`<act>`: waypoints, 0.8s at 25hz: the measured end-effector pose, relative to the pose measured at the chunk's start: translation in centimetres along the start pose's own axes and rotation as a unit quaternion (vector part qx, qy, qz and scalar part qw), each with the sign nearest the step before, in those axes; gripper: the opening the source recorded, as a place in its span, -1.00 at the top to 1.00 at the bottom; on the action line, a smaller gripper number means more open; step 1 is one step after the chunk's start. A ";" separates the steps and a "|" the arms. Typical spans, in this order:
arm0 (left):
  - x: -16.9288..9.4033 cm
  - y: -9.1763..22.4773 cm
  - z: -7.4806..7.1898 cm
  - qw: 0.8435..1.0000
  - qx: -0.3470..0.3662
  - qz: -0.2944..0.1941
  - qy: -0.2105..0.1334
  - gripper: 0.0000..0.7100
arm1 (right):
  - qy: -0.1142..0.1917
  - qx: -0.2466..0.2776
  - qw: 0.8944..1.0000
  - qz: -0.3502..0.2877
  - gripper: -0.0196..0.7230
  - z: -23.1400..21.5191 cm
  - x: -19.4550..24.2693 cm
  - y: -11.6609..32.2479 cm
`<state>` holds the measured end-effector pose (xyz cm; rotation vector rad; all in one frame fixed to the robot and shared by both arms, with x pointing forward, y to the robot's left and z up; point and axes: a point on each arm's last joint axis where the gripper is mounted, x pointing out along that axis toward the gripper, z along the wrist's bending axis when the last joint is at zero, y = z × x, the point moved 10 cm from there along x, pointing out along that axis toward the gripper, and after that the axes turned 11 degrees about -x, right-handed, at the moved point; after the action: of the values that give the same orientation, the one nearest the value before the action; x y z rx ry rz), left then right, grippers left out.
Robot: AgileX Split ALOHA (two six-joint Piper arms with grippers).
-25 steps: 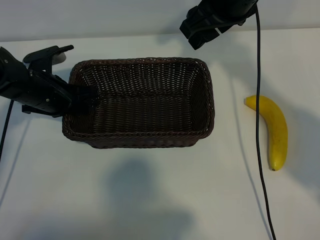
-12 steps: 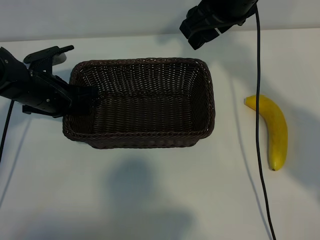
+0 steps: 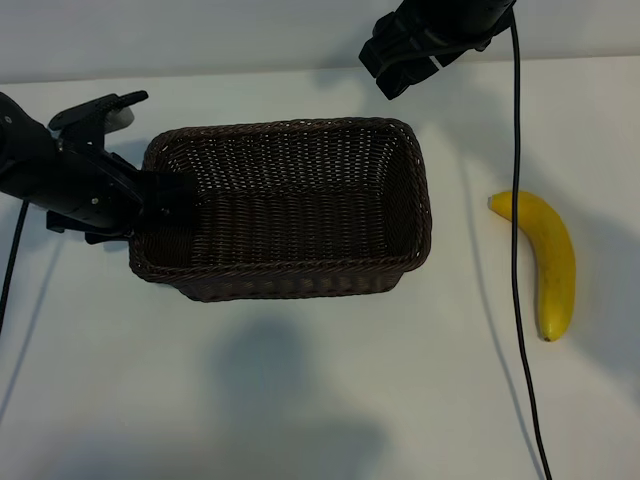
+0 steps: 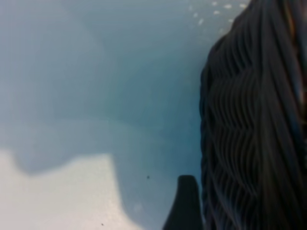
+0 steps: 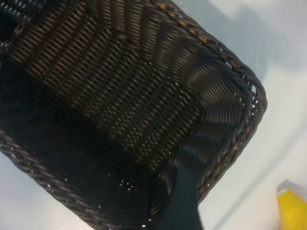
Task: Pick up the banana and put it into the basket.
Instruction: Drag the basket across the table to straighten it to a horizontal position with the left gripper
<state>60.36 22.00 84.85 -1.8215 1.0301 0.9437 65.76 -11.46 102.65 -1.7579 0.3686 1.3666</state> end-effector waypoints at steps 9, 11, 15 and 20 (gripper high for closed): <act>-2.6 -0.7 -1.3 1.000 0.002 -0.025 0.019 -0.71 | 0.000 -0.001 1.000 0.000 -0.65 0.0 0.0 0.0; -3.3 -0.6 -1.6 0.999 0.006 -0.026 0.023 -0.71 | 0.000 -0.001 1.000 0.000 -0.65 0.0 0.0 0.0; -4.9 -0.6 -2.2 0.999 0.018 -0.033 0.029 -0.69 | 0.000 -0.001 1.000 0.000 -0.65 0.0 0.0 0.0; -7.1 -0.8 -2.8 0.998 0.026 -0.053 0.036 -0.68 | 0.000 -0.001 1.000 0.000 -0.65 0.0 0.0 0.0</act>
<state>58.94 21.73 92.44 -1.8581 0.9832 0.7858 65.77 -11.45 102.65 -1.7590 0.3674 1.3662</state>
